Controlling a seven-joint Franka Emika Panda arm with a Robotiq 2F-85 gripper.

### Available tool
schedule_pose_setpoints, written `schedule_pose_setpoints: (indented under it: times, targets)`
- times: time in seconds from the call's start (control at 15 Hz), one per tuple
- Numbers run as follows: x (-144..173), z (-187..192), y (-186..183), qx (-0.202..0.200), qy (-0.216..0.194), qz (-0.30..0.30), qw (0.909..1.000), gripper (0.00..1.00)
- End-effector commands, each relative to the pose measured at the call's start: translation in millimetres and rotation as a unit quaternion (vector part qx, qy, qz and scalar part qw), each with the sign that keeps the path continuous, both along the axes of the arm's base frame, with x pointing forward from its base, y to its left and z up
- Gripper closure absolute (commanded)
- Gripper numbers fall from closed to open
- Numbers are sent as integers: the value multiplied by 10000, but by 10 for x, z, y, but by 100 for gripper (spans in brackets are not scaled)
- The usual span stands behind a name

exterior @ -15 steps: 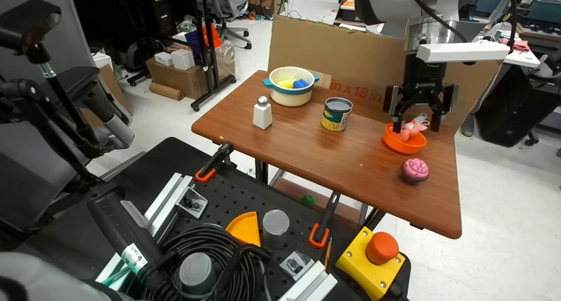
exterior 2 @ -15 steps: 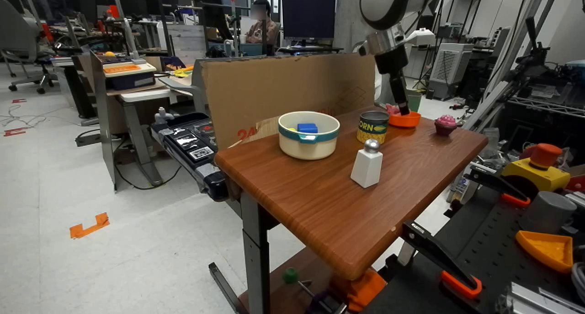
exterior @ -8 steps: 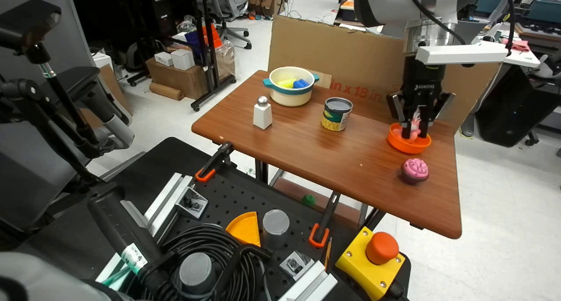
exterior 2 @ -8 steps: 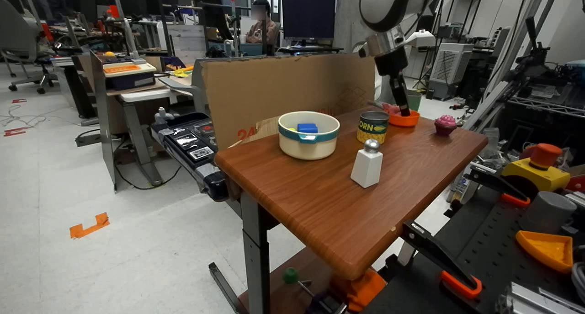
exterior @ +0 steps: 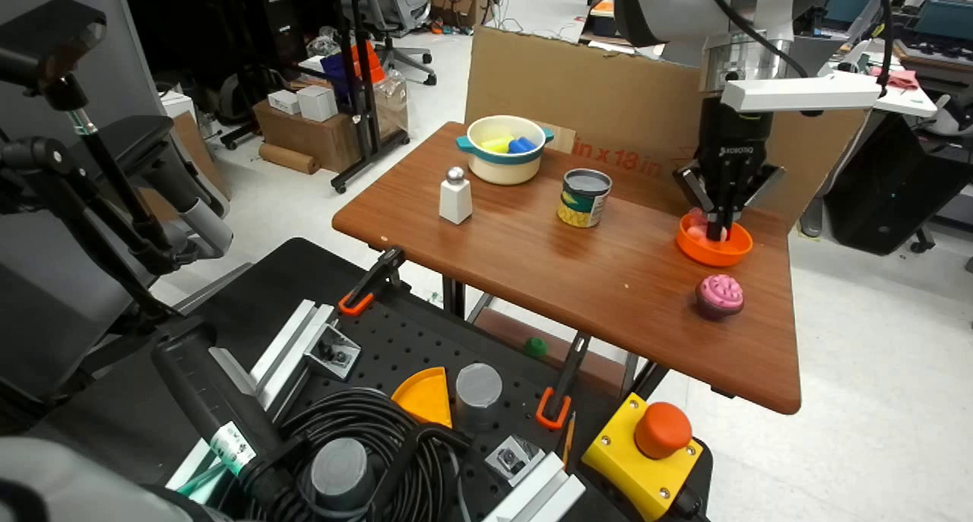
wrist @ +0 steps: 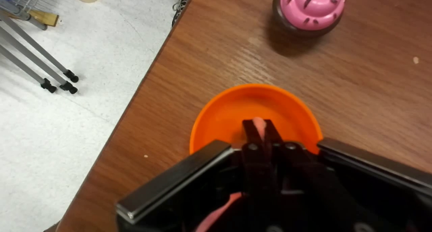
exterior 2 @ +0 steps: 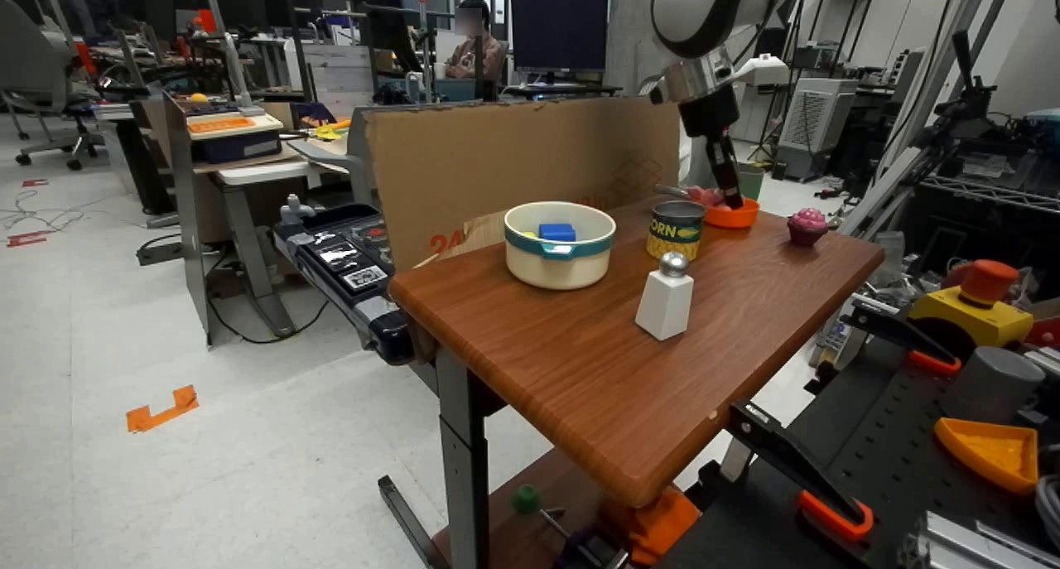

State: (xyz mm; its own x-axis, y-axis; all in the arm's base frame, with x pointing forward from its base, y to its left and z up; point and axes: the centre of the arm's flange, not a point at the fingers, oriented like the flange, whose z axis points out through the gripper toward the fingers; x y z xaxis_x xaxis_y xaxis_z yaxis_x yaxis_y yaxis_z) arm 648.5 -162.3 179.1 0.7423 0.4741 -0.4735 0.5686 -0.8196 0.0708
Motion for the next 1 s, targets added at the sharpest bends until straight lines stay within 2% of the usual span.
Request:
schedule_pose_setpoints:
  times: [0.0,0.47,0.93]
  targets:
    - [39,54,-5,-92,35,116,9999,98]
    - [34,200,57,-280,-95,125,9995,98]
    - [55,234,150,-386,-56,178,9991,98]
